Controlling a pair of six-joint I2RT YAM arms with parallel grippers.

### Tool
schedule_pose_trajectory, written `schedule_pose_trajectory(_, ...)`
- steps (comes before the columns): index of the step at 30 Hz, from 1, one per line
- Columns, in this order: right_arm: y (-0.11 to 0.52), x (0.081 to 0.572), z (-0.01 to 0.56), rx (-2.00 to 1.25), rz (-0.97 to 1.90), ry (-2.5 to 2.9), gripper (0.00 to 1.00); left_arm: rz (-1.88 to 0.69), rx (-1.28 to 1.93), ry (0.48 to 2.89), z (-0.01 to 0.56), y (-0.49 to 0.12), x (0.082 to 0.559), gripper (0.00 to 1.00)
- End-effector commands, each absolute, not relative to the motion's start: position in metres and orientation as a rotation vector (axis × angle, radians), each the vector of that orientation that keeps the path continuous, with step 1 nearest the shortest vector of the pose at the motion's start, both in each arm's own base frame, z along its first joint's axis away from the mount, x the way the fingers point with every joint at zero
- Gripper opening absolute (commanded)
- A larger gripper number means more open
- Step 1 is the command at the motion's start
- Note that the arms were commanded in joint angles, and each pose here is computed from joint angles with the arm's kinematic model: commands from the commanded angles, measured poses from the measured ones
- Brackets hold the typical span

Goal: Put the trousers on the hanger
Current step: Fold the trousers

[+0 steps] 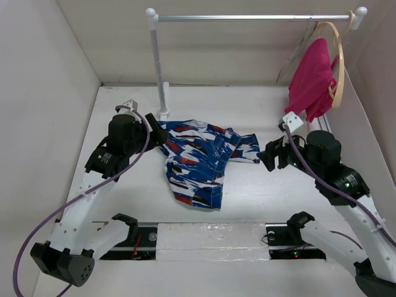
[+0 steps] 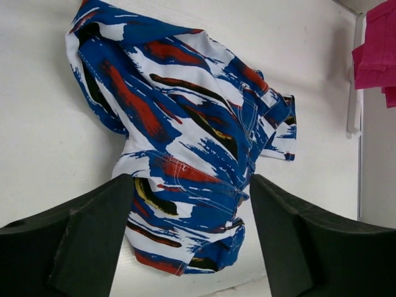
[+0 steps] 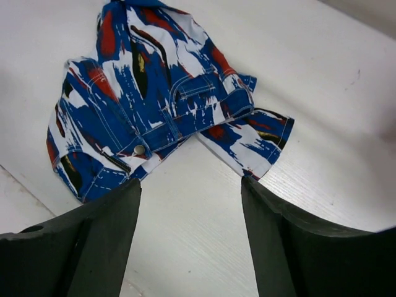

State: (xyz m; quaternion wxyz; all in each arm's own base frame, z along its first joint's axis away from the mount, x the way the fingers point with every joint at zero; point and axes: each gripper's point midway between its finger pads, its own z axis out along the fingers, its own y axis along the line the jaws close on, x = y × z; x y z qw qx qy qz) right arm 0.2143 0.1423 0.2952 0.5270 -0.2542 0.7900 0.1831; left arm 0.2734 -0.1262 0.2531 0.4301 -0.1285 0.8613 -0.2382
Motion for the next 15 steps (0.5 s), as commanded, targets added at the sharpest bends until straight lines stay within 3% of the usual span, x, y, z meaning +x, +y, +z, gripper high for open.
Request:
schedule_pose_trajectory(1, 0.139, 0.209, 0.307, -0.641, 0.418, 1.869, 0.72, -0.651, -0.36, 2.054, 0.287, -0.13, 0.287, 0.76)
schedule_pose_trajectory(4, 0.145, 0.207, 0.296, -0.676, 0.449, 1.911, 0.54, -0.594, -0.411, 2.066, 0.281, -0.118, 0.293, 0.76)
schedule_pose_trajectory(5, 0.151, 0.206, 0.292, -0.696, 0.484, 1.916, 0.24, -0.569, -0.44, 2.088, 0.274, -0.113, 0.292, 0.75)
schedule_pose_trajectory(6, 0.155, 0.205, 0.282, -0.703, 0.505, 1.942, 0.09, -0.478, -0.527, 2.08, 0.262, -0.094, 0.297, 0.74)
schedule_pose_trajectory(7, 0.159, 0.204, 0.275, -0.717, 0.529, 1.956, 0.0, -0.447, -0.566, 2.091, 0.253, -0.087, 0.297, 0.73)
schedule_pose_trajectory(10, 0.174, 0.201, 0.243, -0.76, 0.622, 2.022, 0.0, -0.418, -0.708, 2.135, 0.214, -0.057, 0.301, 0.64)
schedule_pose_trajectory(12, 0.186, 0.205, 0.233, -0.744, 0.687, 2.029, 0.0, -0.534, -0.742, 2.182, 0.184, -0.057, 0.3, 0.55)
schedule_pose_trajectory(13, 0.19, 0.203, 0.214, -0.755, 0.709, 2.059, 0.25, -0.539, -0.81, 2.17, 0.174, -0.04, 0.304, 0.55)
schedule_pose_trajectory(15, 0.206, 0.204, 0.198, -0.763, 0.77, 2.087, 0.5, -0.592, -0.827, 2.167, 0.158, -0.038, 0.307, 0.61)
